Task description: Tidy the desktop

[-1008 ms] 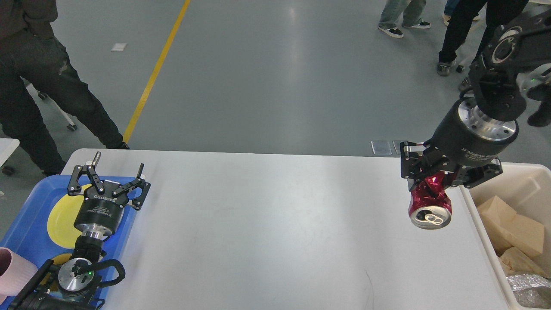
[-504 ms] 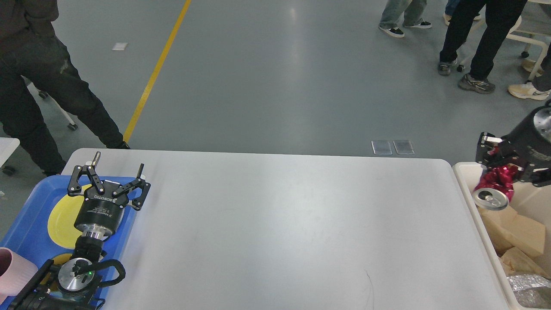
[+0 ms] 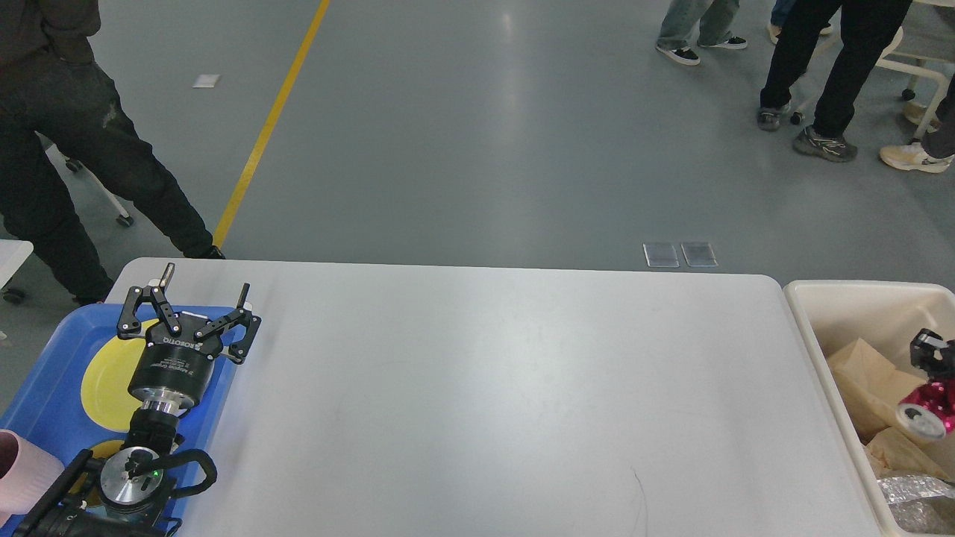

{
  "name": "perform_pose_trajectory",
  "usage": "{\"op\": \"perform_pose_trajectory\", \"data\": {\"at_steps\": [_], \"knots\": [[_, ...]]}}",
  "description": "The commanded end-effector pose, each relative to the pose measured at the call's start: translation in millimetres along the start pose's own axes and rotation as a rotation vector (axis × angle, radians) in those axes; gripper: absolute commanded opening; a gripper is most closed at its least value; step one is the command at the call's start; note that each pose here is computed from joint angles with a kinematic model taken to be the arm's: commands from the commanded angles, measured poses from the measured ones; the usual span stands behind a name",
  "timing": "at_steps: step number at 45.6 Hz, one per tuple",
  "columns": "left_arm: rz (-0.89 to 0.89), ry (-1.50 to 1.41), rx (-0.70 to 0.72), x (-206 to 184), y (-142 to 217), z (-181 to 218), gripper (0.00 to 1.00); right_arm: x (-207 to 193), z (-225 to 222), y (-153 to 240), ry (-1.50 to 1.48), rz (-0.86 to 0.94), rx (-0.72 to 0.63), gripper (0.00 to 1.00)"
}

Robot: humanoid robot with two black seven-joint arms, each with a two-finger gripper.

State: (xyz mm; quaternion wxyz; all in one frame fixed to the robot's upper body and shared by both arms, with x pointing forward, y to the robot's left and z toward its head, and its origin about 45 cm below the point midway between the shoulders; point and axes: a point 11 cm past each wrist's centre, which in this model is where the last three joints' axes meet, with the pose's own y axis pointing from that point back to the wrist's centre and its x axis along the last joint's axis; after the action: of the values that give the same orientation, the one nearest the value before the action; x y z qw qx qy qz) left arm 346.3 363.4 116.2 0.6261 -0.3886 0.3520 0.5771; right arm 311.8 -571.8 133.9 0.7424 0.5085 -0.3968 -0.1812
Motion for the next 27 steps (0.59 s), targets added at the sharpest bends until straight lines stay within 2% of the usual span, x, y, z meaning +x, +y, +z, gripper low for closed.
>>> {"op": "perform_pose_trajectory", "data": {"at_steps": [1, 8, 27], "knots": [[-0.001, 0.000, 0.000, 0, 0, 0, 0.97, -26, 8, -33, 0.000, 0.100, -0.030, 0.00], [0.000, -0.001, 0.001, 0, 0, 0, 0.97, -60, 23, -62, 0.007, 0.249, -0.076, 0.00], [0.000, -0.001, 0.001, 0, 0, 0, 0.97, -68, 32, -68, 0.007, 0.296, -0.096, 0.00]]}}
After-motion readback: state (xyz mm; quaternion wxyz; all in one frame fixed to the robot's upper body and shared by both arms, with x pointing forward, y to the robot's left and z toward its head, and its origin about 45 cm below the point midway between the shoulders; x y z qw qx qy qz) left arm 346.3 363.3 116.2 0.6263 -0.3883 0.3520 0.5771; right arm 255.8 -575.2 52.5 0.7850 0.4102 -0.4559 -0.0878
